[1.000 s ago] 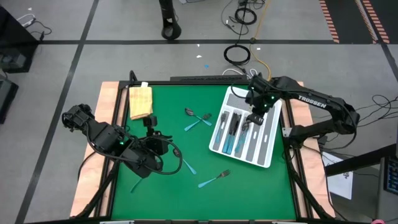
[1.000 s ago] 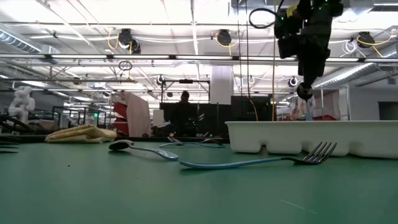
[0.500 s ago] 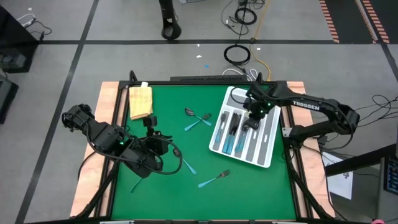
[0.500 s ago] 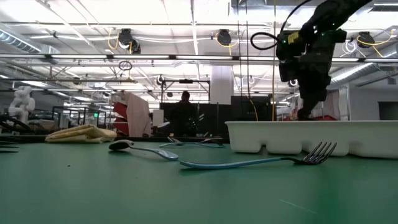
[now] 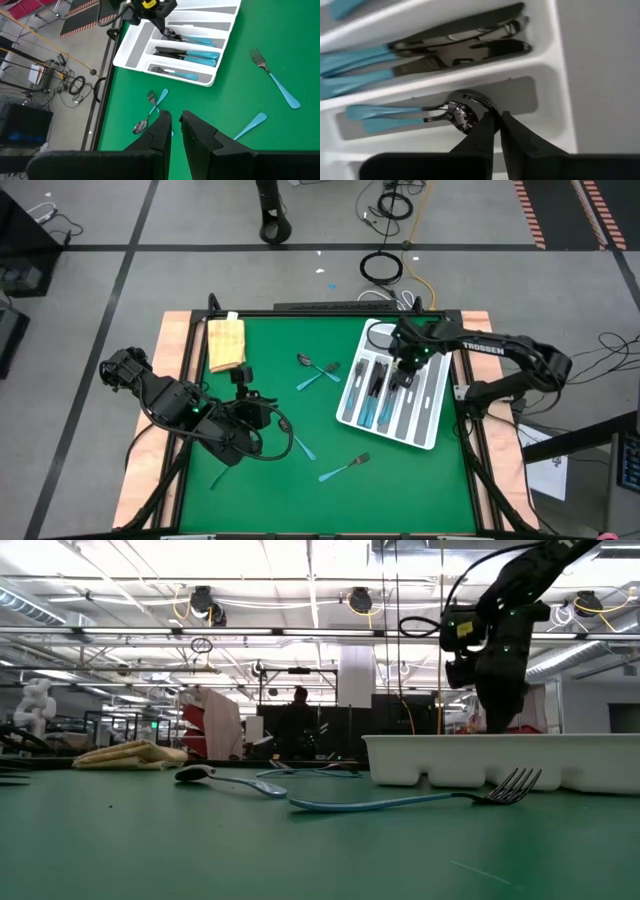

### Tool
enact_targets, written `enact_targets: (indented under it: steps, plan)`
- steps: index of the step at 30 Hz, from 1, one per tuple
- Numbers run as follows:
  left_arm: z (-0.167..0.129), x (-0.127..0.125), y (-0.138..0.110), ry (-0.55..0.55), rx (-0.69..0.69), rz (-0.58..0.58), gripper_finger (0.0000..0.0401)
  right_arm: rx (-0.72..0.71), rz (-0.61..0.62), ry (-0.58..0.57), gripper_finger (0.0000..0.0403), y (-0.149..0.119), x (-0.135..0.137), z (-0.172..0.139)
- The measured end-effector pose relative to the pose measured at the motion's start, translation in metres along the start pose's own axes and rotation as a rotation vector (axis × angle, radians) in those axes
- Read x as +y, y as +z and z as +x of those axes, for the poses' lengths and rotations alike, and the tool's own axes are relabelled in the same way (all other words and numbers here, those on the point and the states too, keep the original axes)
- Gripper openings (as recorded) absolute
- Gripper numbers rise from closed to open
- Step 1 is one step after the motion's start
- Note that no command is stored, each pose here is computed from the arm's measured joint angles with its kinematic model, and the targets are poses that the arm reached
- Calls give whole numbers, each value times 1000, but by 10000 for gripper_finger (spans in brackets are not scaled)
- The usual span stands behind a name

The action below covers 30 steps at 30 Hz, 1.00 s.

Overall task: Sort silverware
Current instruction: Put the blue spoon into the white cutlery tray, then put the blue fork into the white cutlery tray

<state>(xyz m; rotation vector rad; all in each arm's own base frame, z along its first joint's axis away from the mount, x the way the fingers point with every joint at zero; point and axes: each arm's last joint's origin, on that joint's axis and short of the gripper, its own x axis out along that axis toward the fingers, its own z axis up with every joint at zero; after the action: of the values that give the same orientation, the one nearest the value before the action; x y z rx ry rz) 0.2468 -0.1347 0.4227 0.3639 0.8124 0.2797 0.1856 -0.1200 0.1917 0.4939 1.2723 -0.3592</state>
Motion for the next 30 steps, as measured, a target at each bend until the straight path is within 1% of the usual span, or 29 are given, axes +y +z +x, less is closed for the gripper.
enact_targets:
  steps: [3, 10, 12, 14, 18, 20, 22, 24, 26, 28, 30]
  plan:
    - [0, 0, 0, 0, 0, 0, 52, 5, 0, -34, 41, 1, -1, 2]
    - [0, 0, 0, 0, 0, -6, 52, -19, 13, -40, 97, 4, -1, 2]
    - [0, 0, 0, 0, 0, -24, 52, -35, 18, -10, 109, 8, 0, -2]
    - [0, 0, 0, 0, 0, -40, 52, -73, 11, 27, 119, 15, 3, -13]
    - [-2, 0, 0, -4, -5, -49, 52, -192, -34, 78, 131, 39, 15, -52]
    - [-3, 0, -1, -3, -11, -48, 52, -274, -78, 77, 135, 53, 26, -76]
    - [-6, 0, -1, -4, -19, -46, 52, -363, -167, 29, 137, 67, 40, -96]
    - [-8, 1, -2, -3, -25, -46, 52, -428, -261, -53, 139, 83, 52, -108]
    - [-11, 4, -4, 5, -29, -45, 52, -450, -321, -111, 140, 100, 60, -108]
    - [-14, 7, -6, 8, -23, -37, 52, -448, -348, -121, 140, 120, 65, -101]
    - [-17, 10, -9, 12, -11, -24, 52, -408, -356, -119, 140, 139, 67, -85]
